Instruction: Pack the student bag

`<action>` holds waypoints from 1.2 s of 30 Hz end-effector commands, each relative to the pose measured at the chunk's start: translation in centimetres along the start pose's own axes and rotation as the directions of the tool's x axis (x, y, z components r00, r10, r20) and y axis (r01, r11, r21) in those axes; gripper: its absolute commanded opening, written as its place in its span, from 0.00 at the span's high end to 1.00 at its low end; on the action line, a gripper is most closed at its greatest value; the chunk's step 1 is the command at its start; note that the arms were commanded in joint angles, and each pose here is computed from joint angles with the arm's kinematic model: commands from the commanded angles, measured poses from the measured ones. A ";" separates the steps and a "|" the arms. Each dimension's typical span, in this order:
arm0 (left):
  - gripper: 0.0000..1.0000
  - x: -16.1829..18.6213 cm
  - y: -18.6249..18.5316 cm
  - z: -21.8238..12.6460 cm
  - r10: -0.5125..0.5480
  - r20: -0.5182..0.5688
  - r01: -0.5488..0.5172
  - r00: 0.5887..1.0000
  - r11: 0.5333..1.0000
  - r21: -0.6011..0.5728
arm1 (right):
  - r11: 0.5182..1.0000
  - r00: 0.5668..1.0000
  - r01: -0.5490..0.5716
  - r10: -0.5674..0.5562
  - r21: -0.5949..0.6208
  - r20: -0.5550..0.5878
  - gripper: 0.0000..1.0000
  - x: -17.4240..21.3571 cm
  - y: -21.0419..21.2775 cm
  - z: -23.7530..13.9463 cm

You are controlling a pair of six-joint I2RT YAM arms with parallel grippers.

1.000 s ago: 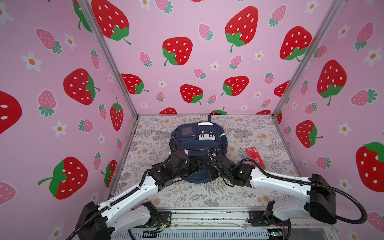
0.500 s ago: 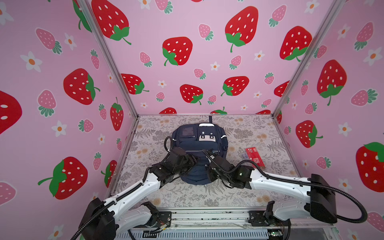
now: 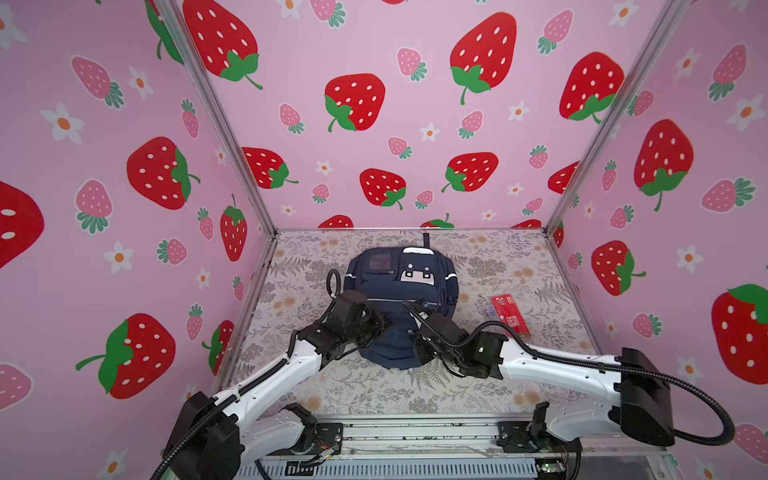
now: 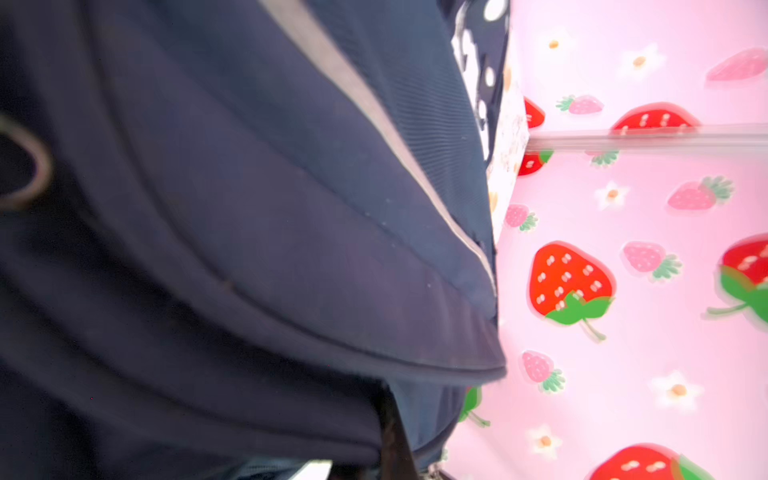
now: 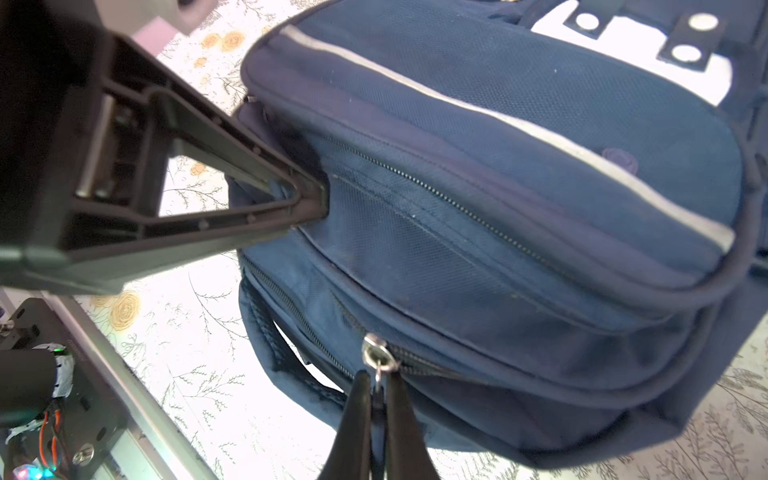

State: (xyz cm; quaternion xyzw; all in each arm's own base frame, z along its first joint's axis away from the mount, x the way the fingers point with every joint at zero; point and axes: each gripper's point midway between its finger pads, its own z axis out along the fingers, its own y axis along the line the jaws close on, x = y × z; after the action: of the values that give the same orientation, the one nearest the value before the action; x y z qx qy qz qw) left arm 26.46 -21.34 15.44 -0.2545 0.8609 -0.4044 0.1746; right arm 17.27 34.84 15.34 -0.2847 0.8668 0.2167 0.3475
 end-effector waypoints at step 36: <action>1.00 -5.5 1.8 -5.7 0.080 0.124 -0.077 0.989 0.997 -0.028 | 0.901 0.991 -0.136 0.127 0.412 0.049 1.00 -5.5 -23.9 0.6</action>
State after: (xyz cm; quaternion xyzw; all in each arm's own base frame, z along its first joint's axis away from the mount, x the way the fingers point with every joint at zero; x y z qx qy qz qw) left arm 27.01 -16.06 17.28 -0.2287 0.8630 -0.4022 0.2031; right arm 30.85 25.90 13.91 -0.2261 0.8964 0.1834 0.3343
